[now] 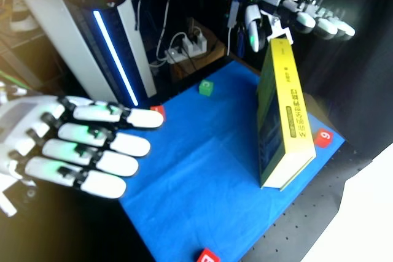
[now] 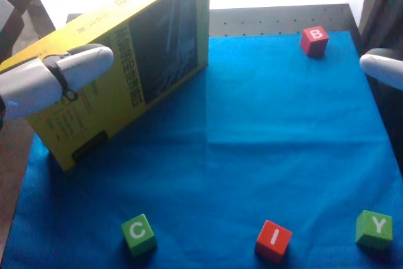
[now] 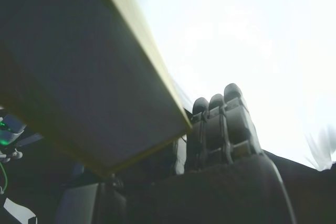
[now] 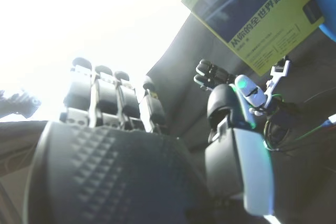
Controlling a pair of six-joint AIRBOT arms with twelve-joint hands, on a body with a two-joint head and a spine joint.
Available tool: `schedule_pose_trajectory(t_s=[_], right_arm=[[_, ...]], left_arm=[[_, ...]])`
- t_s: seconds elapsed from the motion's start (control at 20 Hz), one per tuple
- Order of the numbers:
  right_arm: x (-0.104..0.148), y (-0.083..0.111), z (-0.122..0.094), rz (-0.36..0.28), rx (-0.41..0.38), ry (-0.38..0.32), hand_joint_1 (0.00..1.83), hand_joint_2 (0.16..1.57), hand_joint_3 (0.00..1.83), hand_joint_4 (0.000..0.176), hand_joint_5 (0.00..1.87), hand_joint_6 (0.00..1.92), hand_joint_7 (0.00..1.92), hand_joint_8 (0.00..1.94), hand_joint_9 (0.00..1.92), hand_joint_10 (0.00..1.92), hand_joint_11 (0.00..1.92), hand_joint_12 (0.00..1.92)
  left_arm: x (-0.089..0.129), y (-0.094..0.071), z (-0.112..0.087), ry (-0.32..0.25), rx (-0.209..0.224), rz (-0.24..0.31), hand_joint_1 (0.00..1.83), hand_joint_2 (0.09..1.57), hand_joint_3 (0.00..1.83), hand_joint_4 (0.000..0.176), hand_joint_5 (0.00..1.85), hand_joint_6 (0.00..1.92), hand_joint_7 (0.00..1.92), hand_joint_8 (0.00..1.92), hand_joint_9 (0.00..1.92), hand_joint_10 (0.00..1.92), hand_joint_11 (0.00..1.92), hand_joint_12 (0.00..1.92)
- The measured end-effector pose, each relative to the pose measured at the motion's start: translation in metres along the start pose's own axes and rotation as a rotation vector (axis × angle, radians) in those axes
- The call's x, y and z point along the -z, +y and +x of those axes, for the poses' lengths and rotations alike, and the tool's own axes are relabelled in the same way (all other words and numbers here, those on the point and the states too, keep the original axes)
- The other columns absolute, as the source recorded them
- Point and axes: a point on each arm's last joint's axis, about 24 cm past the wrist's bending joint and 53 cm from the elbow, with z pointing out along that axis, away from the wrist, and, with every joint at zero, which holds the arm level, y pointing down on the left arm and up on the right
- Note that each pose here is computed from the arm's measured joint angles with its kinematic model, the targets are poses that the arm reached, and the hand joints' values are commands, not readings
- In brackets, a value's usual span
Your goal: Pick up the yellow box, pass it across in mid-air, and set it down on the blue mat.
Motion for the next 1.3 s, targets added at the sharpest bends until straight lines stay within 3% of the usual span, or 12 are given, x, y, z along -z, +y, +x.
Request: schedule_pose_trajectory(t_s=[0.1, 0.2, 0.25, 0.45, 0.75, 0.8, 0.85, 0.9, 1.0, 1.05, 1.15, 1.3], right_arm=[[0.001, -0.001, 0.001, 0.004, 0.0, 0.002, 0.21, 1.23, 0.0, 0.025, 0.0, 0.0, 0.0, 0.0, 0.0, 0.0, 0.01, 0.0], [0.001, -0.001, 0.001, 0.005, 0.0, 0.002, 0.22, 1.24, 0.0, 0.026, 0.0, 0.0, 0.0, 0.0, 0.0, 0.0, 0.0, 0.0], [0.001, -0.001, 0.001, 0.004, 0.0, 0.001, 0.22, 1.23, 0.0, 0.049, 0.0, 0.0, 0.0, 0.0, 0.0, 0.0, 0.01, 0.0], [0.001, -0.001, 0.001, 0.004, 0.001, 0.002, 0.3, 1.24, 0.0, 0.064, 0.0, 0.0, 0.0, 0.0, 0.0, 0.0, 0.0, 0.0], [0.001, -0.002, 0.001, 0.005, 0.0, 0.003, 0.36, 1.24, 0.0, 0.041, 0.0, 0.0, 0.0, 0.0, 0.0, 0.0, 0.0, 0.0], [0.001, -0.002, 0.001, 0.005, 0.0, 0.003, 0.33, 1.24, 0.0, 0.044, 0.0, 0.0, 0.0, 0.0, 0.0, 0.0, 0.0, 0.0], [0.001, -0.002, 0.001, 0.005, 0.0, 0.003, 0.33, 1.25, 0.0, 0.05, 0.0, 0.0, 0.0, 0.0, 0.0, 0.0, 0.0, 0.0], [0.001, -0.002, 0.001, 0.005, 0.0, 0.003, 0.31, 1.25, 0.0, 0.045, 0.0, 0.0, 0.0, 0.0, 0.0, 0.0, 0.0, 0.0], [0.001, -0.001, 0.001, 0.004, 0.0, 0.003, 0.31, 1.25, 0.0, 0.044, 0.0, 0.0, 0.0, 0.0, 0.0, 0.0, 0.0, 0.0], [0.001, -0.002, 0.001, 0.006, 0.0, 0.004, 0.34, 1.26, 0.01, 0.042, 0.0, 0.0, 0.0, 0.0, 0.0, 0.0, 0.0, 0.0], [0.001, -0.002, 0.001, 0.005, 0.0, 0.003, 0.37, 1.26, 0.0, 0.044, 0.0, 0.0, 0.0, 0.0, 0.0, 0.0, 0.0, 0.0], [0.001, -0.002, 0.001, 0.005, 0.0, 0.004, 0.37, 1.26, 0.0, 0.044, 0.0, 0.0, 0.0, 0.0, 0.0, 0.0, 0.0, 0.0]], left_arm=[[0.0, 0.0, 0.0, 0.0, 0.0, -0.002, 0.46, 1.14, 0.0, 0.166, 0.0, 0.0, 0.0, 0.0, 0.0, 0.0, 0.0, 0.0], [0.0, 0.0, 0.0, 0.001, 0.0, -0.002, 0.51, 1.11, 0.0, 0.16, 0.0, 0.0, 0.0, 0.0, 0.0, 0.0, 0.0, 0.0], [0.0, 0.001, 0.001, 0.002, 0.001, -0.003, 0.55, 1.11, 0.0, 0.153, 0.0, 0.0, 0.0, 0.0, 0.0, 0.0, 0.0, 0.0], [0.0, 0.01, 0.013, 0.043, 0.009, -0.041, 0.71, 1.13, 0.0, 0.084, 0.0, 0.0, 0.0, 0.0, 0.0, 0.0, 0.0, 0.0], [0.001, 0.04, 0.042, 0.119, 0.047, -0.143, 0.82, 1.11, 0.0, 0.1, 0.0, 0.0, 0.0, 0.0, 0.0, 0.0, 0.06, 0.03], [0.0, 0.043, 0.042, 0.117, 0.047, -0.151, 0.91, 1.16, 0.0, 0.026, 0.03, 0.06, 0.18, 0.07, 0.17, 0.21, 0.01, 1.07], [0.001, 0.045, 0.042, 0.108, 0.056, -0.163, 0.96, 1.16, 0.0, 0.0, 0.22, 0.08, 0.44, 0.26, 0.32, 0.83, 0.08, 1.66], [-0.001, 0.047, 0.041, 0.101, 0.062, -0.165, 1.24, 1.19, 0.0, 0.0, 0.39, 0.87, 0.75, 1.08, 0.71, 1.53, 0.68, 1.87], [-0.001, 0.048, 0.041, 0.098, 0.074, -0.171, 1.3, 1.2, 0.0, 0.0, 0.33, 1.32, 0.79, 1.35, 0.81, 1.72, 0.87, 1.92], [-0.001, 0.048, 0.04, 0.091, 0.091, -0.172, 1.23, 1.14, 0.0, 0.0, 0.73, 1.8, 1.01, 1.81, 1.13, 1.88, 1.23, 1.92], [-0.002, 0.046, 0.04, 0.085, 0.092, -0.166, 1.28, 1.11, 0.0, 0.0, 1.24, 1.92, 1.47, 1.92, 1.59, 1.92, 1.67, 1.92], [-0.002, 0.047, 0.036, 0.069, 0.092, -0.171, 1.28, 1.11, 0.0, 0.0, 1.26, 1.92, 1.49, 1.92, 1.61, 1.92, 1.7, 1.92]])
